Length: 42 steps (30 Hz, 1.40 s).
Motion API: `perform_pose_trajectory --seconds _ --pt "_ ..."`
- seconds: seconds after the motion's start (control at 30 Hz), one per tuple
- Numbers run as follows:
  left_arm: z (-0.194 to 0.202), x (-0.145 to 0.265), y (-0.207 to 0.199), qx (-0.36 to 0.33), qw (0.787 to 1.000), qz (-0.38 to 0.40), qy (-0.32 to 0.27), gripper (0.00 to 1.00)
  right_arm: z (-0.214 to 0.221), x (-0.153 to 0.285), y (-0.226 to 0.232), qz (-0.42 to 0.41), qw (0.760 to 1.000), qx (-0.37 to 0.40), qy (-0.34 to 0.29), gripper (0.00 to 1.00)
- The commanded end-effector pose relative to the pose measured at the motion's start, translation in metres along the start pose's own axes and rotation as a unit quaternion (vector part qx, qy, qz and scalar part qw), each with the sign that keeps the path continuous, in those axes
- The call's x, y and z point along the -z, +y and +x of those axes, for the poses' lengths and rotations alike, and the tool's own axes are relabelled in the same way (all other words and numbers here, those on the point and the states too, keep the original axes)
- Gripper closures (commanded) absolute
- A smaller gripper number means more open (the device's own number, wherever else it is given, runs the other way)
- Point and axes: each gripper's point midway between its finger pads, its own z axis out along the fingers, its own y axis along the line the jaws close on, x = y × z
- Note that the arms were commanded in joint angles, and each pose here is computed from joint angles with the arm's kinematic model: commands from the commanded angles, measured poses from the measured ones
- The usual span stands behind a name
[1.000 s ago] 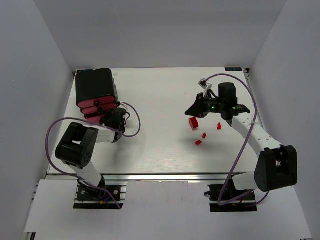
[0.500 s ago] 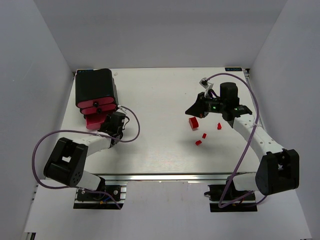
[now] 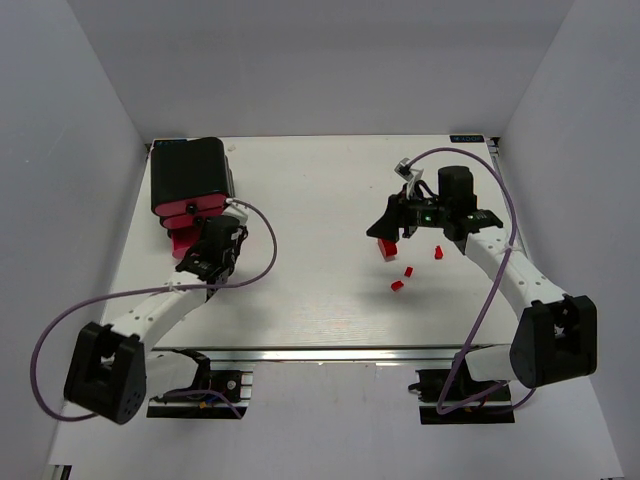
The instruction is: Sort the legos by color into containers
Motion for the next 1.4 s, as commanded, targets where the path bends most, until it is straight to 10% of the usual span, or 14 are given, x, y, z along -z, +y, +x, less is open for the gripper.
perform_pose_trajectory --seconds 0.0,0.1,0.2,0.3,0.33,0.43,0.53,0.77,1.1,1.37 --pt "-0.044 0.028 -0.012 0.044 0.993 0.079 -0.072 0.4 -0.014 0.002 -0.003 0.011 0.999 0.044 -0.005 0.37" --pt "-0.073 0.057 -0.026 0.075 0.977 0.156 -0.126 0.4 -0.017 0.004 -0.016 0.054 0.997 0.049 -0.007 0.48" --pt "-0.11 0.087 -0.052 0.121 0.945 0.259 -0.16 0.41 -0.025 0.012 -0.044 0.137 0.989 0.051 -0.016 1.0" --pt "-0.147 0.104 -0.09 0.174 0.905 0.359 -0.147 0.58 -0.028 0.021 -0.071 0.211 0.976 0.043 -0.018 1.0" --pt "-0.157 0.111 -0.106 0.18 0.894 0.385 -0.141 0.67 -0.028 0.024 -0.079 0.234 0.971 0.04 -0.018 0.99" --pt "-0.188 0.123 -0.16 0.204 0.865 0.447 -0.104 0.71 -0.029 0.031 -0.092 0.266 0.963 0.026 -0.02 0.48" --pt "-0.205 0.123 -0.212 0.232 0.855 0.463 -0.035 0.6 -0.029 0.037 -0.103 0.284 0.958 0.023 -0.02 0.11" --pt "-0.214 0.114 -0.263 0.276 0.856 0.435 0.035 0.24 0.009 0.02 -0.119 0.251 0.964 0.022 0.082 0.11" --pt "-0.182 0.139 -0.186 0.296 0.881 0.368 -0.027 0.21 0.058 -0.012 -0.125 0.223 0.957 0.003 0.183 0.35" --pt "-0.129 0.177 -0.069 0.317 0.898 0.278 -0.127 0.18 0.088 -0.031 -0.128 0.229 0.944 0.004 0.236 0.32"
